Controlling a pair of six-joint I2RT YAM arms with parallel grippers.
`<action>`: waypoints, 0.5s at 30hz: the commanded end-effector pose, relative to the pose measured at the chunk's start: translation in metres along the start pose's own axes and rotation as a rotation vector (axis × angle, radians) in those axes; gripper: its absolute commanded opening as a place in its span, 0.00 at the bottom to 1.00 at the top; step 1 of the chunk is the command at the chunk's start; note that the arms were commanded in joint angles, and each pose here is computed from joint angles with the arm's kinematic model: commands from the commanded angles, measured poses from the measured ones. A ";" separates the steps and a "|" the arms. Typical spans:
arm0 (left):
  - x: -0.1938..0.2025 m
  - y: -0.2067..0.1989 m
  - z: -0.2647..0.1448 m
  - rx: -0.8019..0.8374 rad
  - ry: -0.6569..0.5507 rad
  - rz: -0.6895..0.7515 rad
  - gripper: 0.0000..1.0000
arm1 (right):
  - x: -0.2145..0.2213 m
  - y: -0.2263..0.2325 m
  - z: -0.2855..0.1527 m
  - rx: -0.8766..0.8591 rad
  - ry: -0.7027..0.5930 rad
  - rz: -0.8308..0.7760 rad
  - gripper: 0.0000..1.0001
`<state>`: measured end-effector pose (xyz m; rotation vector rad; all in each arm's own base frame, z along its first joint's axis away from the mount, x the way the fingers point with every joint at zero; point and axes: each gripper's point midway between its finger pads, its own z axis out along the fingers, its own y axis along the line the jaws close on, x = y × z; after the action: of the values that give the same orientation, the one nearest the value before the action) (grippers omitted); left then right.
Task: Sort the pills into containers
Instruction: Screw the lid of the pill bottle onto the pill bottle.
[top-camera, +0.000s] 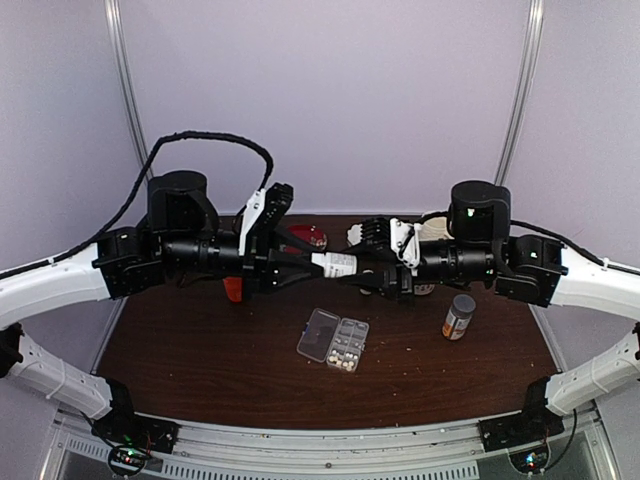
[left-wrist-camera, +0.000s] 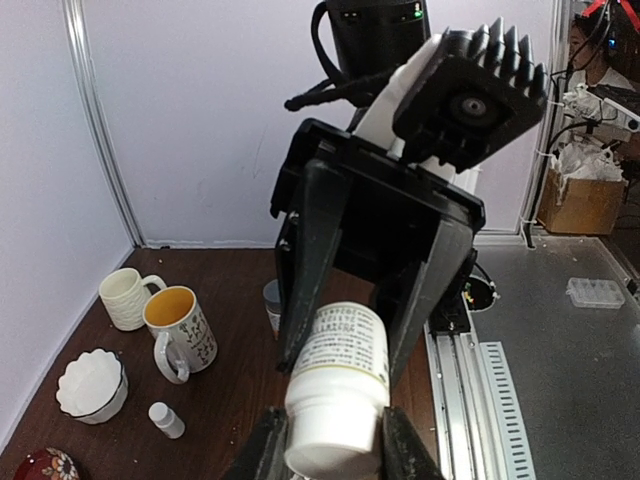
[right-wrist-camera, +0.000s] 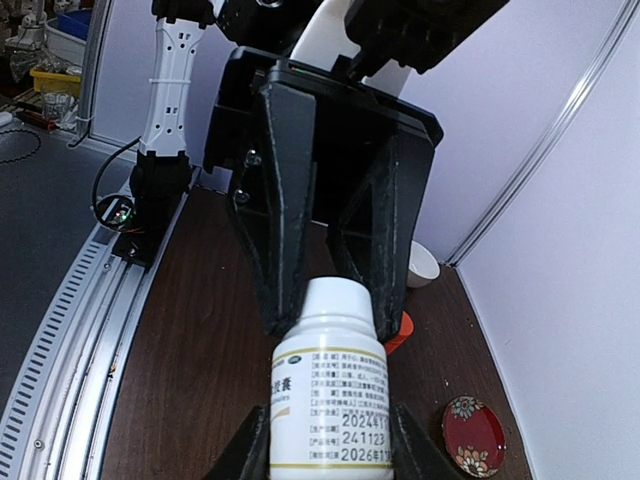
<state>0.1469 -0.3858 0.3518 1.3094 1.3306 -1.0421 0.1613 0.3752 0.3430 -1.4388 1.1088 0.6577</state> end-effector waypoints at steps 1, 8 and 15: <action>-0.019 -0.008 -0.003 0.041 -0.044 0.039 0.18 | -0.014 -0.009 -0.004 0.037 -0.040 -0.003 0.00; -0.006 -0.026 -0.004 0.136 -0.045 0.243 0.06 | -0.027 -0.003 -0.001 -0.049 -0.071 0.098 0.00; 0.011 -0.018 -0.001 0.110 0.046 0.684 0.00 | -0.043 -0.001 0.001 -0.143 -0.150 0.289 0.00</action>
<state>0.1402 -0.3812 0.3472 1.5218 1.0722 -0.8573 0.1540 0.3814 0.3425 -1.4417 1.1955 0.8342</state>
